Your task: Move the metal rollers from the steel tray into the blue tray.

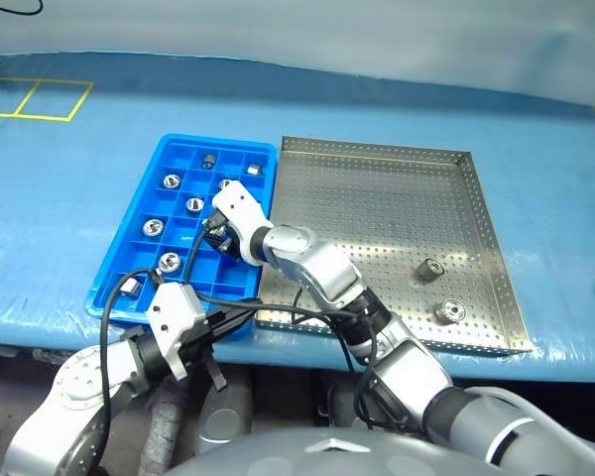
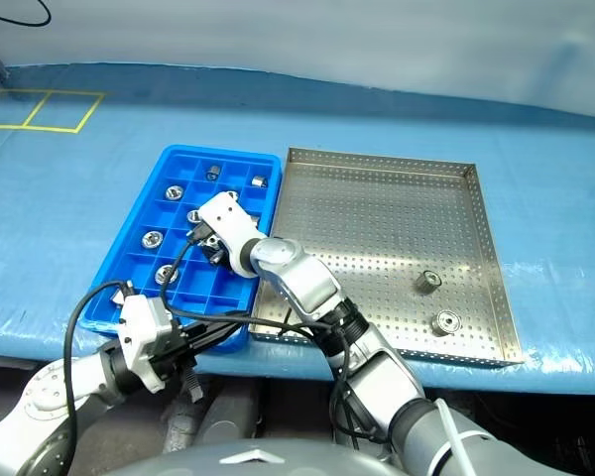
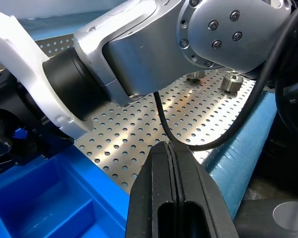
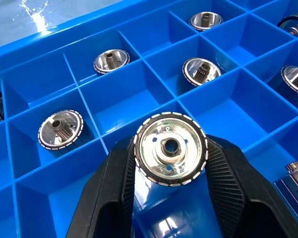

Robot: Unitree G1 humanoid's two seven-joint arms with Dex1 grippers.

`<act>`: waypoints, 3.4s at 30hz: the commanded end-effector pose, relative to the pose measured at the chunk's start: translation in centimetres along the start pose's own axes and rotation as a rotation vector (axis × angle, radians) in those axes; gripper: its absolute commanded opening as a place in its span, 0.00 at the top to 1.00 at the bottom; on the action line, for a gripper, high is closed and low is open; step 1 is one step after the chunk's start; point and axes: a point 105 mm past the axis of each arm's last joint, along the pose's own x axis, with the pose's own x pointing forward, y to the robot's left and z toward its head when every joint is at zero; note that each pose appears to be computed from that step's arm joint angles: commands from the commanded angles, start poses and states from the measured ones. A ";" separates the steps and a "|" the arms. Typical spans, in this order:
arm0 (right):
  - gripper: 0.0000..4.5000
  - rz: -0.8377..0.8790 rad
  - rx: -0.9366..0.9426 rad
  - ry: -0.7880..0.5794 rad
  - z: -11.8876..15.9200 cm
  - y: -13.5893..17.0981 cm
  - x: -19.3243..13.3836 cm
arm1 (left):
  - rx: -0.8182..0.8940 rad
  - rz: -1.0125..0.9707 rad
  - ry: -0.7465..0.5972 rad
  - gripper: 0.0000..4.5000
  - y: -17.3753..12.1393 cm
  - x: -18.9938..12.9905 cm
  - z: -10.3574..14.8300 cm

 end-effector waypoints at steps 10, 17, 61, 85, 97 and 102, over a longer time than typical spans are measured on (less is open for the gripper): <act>0.19 -0.164 0.024 -0.119 2.1 -3.0 -3.5 | 0.031 -0.061 -0.008 1.00 0.3 0.4 -0.4; 0.19 -0.718 0.113 -0.010 -1.7 -13.0 -14.7 | 0.036 -0.113 -0.019 1.00 1.4 1.0 -0.8; 0.61 -0.780 0.480 0.278 -10.1 -12.3 -23.2 | 0.065 -0.200 -0.044 1.00 0.9 2.8 -0.2; 0.61 -0.049 0.115 -0.229 6.2 -0.5 -6.9 | -0.002 -0.116 -0.009 1.00 -0.3 0.1 0.4; 0.61 0.103 0.145 -0.062 1.0 3.9 -5.1 | -0.047 -0.069 0.022 1.00 0.0 -2.0 -1.5; 0.61 0.080 0.142 0.008 -0.7 3.0 -5.5 | -0.034 -0.090 0.013 1.00 0.3 -1.4 -0.9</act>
